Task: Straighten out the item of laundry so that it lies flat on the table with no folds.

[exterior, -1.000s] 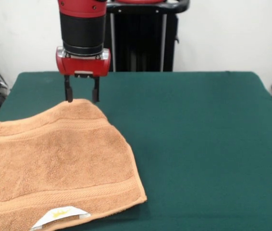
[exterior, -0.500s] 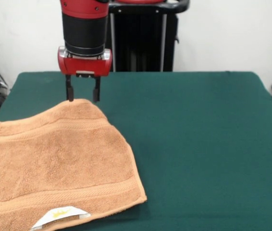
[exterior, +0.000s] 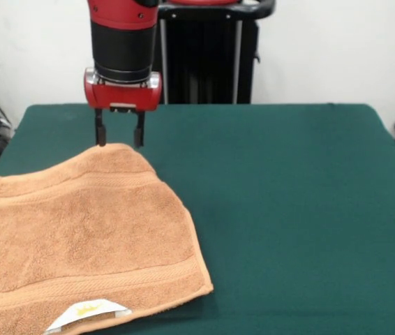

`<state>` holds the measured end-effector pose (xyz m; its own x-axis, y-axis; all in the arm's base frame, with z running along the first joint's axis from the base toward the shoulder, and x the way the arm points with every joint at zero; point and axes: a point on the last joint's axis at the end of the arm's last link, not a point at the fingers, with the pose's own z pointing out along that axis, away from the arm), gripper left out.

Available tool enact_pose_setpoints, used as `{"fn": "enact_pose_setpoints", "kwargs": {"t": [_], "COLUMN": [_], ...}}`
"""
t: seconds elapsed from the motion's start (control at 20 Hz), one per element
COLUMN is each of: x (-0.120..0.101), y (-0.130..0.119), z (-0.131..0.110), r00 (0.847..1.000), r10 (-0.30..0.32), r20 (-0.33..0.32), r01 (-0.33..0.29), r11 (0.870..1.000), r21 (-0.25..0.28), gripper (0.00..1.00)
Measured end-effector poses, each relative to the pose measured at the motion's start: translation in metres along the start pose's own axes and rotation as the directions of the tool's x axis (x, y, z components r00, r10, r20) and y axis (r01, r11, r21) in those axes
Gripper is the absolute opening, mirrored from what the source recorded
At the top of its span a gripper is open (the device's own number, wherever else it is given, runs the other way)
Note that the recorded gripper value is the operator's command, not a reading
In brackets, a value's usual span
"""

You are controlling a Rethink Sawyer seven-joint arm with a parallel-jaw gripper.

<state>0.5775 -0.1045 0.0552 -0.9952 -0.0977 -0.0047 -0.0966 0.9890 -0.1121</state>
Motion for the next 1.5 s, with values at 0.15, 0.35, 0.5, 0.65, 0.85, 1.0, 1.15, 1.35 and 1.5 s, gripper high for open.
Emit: {"fn": "enact_pose_setpoints", "kwargs": {"t": [0.15,0.35,0.5,0.65,0.85,1.0,1.15,1.35,1.5], "x": [0.0036,0.0048,0.0047,0.0046,0.0045,0.0037,0.0026,0.0016,0.0007], "y": [0.0003,0.0011,0.0013,0.0012,0.0012,0.001,0.0009,0.0007,0.0006], "z": [0.0047,0.0068,0.0067,0.0067,0.0067,0.0067,0.0067,0.0067,0.0067], "r00": [1.0,1.0,1.0,1.0,1.0,1.0,1.0,1.0,1.0], "r10": [0.001,0.001,0.001,0.001,0.001,0.001,0.001,0.001,0.001], "r20": [-0.011,-0.015,-0.015,-0.015,-0.014,-0.008,0.001,0.008,0.015], "r01": [-0.001,-0.001,-0.001,-0.001,-0.001,-0.001,-0.001,-0.001,-0.001], "r11": [1.0,1.0,1.0,1.0,1.0,1.0,1.0,1.0,1.0], "r21": [-0.002,-0.004,-0.004,-0.004,-0.004,-0.003,-0.002,0.0,0.001], "gripper": [1.0,1.0,1.0,1.0,1.0,1.0,1.0,1.0,1.0]}}
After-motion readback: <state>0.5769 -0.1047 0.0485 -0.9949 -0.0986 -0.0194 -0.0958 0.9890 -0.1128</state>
